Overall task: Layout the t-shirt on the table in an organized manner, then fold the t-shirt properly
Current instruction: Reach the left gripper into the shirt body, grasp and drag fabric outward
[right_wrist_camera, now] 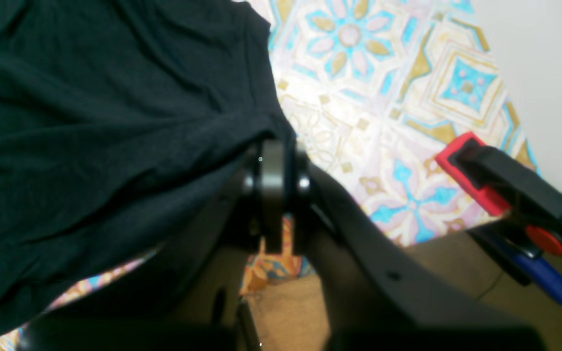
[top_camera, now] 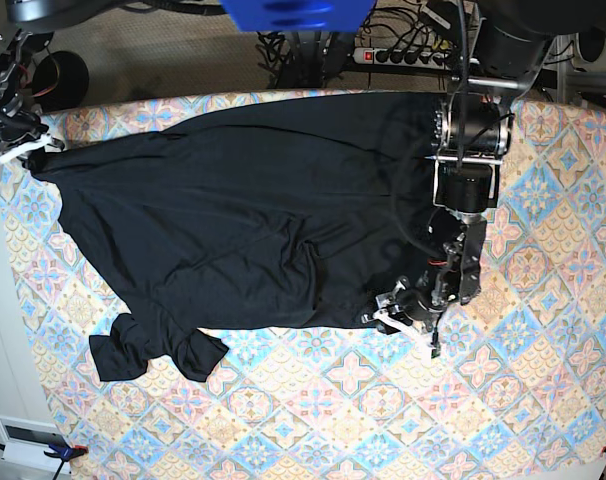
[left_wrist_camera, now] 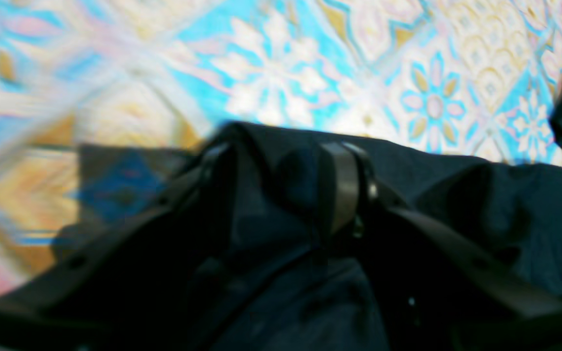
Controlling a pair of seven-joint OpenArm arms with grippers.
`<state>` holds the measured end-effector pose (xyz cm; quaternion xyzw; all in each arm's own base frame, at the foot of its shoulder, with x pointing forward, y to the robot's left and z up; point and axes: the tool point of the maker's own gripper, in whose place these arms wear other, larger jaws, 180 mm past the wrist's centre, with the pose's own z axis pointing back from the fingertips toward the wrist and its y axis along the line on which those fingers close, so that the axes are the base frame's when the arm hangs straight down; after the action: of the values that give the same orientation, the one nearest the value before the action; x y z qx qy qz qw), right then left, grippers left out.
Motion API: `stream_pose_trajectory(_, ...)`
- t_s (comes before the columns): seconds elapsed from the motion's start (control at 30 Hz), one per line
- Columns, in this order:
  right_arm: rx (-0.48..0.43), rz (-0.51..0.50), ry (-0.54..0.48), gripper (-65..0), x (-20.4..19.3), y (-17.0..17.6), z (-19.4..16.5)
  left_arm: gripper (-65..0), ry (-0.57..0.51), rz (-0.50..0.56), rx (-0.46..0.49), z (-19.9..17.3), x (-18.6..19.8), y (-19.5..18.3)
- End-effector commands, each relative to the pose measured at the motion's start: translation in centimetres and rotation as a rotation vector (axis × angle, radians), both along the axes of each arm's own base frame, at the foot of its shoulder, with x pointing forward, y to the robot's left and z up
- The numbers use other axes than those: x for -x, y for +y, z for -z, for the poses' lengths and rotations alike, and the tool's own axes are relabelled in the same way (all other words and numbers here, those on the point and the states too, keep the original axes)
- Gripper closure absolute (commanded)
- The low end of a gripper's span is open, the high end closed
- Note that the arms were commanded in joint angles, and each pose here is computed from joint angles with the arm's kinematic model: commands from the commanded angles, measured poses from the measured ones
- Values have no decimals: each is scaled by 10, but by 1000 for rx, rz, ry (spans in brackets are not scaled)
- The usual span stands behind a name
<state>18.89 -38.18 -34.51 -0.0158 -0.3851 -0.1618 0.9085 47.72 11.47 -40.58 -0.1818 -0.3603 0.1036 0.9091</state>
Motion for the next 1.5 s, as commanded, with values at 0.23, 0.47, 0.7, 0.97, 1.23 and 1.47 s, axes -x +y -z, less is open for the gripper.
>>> stream_pose_trajectory(0.23,37,-7,-40,0,-7,-8,-16,-248,-44,-25,51,-2,-14,-27)
stream_pose_trajectory(0.47,37,-7,-40,0,-7,-8,-16,-1,-92,-75,58,-9,-30,-25)
stream_pose_trajectory(0.7,37,-7,-40,0,-7,-8,-16,0,-224,-122,11,-62,-64,18)
stream_pose_trajectory(0.97,39,-8,-39,0,-6,-7,-16,0,-321,-250,-78,-116,-84,120)
stream_pose_trajectory(1.23,52,-45,-79,0,-14,9,-28,-2,-366,-411,-151,-150,-68,228)
stream_pose_trajectory(1.47,42,-39,-75,0,-12,10,-25,-3,-379,-461,-218,-166,-55,274)
